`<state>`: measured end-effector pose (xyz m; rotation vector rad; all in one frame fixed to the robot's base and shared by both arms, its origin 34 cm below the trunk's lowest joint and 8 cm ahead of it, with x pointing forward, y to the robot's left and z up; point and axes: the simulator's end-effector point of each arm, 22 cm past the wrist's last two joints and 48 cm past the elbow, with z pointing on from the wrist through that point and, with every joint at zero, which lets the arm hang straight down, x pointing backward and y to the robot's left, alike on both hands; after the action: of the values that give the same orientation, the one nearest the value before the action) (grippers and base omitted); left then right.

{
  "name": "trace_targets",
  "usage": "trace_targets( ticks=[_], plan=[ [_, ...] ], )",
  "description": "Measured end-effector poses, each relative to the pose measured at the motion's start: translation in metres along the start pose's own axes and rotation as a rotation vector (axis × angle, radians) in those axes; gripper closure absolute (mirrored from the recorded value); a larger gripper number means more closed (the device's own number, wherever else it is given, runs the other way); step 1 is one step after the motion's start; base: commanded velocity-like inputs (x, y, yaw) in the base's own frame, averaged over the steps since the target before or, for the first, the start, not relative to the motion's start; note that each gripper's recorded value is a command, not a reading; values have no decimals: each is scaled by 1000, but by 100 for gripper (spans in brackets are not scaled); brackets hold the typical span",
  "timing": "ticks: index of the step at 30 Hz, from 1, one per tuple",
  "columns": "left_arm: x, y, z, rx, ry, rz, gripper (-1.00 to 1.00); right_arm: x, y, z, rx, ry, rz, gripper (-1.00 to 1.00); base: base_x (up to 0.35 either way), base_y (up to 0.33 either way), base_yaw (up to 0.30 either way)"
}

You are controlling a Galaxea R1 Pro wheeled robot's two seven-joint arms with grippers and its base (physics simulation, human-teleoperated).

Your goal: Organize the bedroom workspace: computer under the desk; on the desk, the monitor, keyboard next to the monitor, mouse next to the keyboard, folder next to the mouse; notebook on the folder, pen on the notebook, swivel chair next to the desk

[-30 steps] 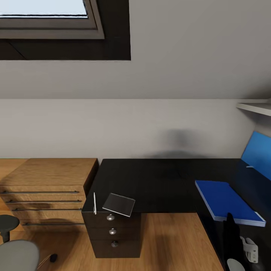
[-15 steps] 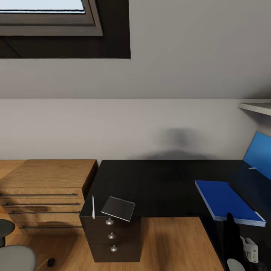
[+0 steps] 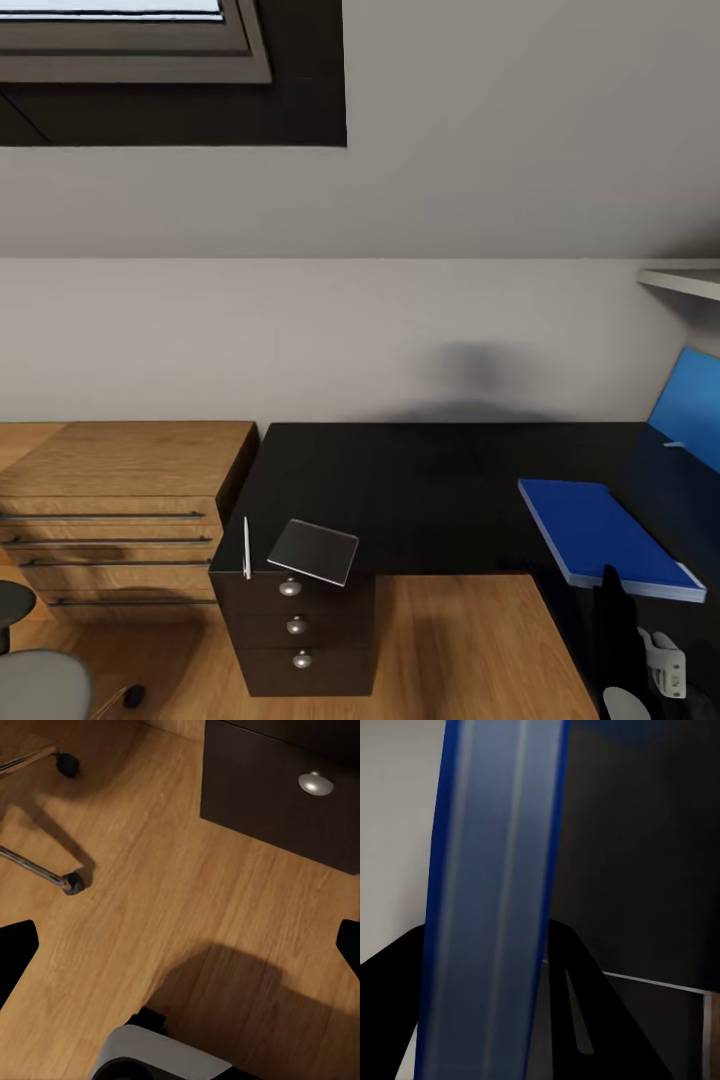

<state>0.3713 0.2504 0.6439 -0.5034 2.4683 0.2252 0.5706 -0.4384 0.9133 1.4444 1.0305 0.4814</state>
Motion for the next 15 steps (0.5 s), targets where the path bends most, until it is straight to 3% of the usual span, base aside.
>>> trace_targets(
  ticks=[15],
  plan=[
    [9, -4, 16, 3, 1, -2, -100, 7, -17, 6, 3, 0, 8, 100, 0, 0, 0]
  ],
)
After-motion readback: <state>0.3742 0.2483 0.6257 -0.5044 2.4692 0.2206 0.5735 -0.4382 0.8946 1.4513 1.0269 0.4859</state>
